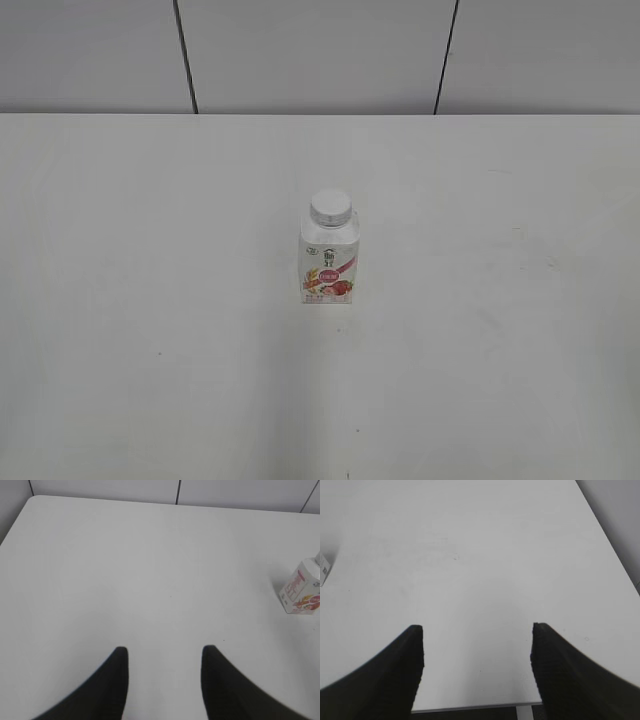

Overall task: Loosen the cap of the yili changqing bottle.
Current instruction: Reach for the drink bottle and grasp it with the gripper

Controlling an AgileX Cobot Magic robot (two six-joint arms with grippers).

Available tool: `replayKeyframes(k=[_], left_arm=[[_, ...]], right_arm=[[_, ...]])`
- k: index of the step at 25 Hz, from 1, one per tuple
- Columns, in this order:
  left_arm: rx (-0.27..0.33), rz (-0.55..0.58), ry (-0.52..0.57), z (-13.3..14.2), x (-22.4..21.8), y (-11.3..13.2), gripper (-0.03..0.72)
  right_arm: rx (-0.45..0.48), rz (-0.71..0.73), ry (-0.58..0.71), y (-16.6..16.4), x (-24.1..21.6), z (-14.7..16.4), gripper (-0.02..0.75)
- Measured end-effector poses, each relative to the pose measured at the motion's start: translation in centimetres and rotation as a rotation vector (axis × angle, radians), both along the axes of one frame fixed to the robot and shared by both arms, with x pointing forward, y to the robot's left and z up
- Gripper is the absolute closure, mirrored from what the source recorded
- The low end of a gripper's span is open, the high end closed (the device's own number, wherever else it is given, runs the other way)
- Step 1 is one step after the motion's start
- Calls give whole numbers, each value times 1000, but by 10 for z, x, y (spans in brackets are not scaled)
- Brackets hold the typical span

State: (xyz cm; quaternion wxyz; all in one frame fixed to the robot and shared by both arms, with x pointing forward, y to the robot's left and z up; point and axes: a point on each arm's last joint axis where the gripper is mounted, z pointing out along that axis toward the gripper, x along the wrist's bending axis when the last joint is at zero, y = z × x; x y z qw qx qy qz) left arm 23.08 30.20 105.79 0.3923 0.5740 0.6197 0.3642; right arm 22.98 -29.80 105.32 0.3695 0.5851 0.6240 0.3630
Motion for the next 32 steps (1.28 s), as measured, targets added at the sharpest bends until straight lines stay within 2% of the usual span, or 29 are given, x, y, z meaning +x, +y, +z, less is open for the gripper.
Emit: replayKeyframes(k=[32], left_arm=[[0, 0, 0, 0, 0, 0, 379]], right_arm=[[0, 0, 0, 0, 0, 0, 209]])
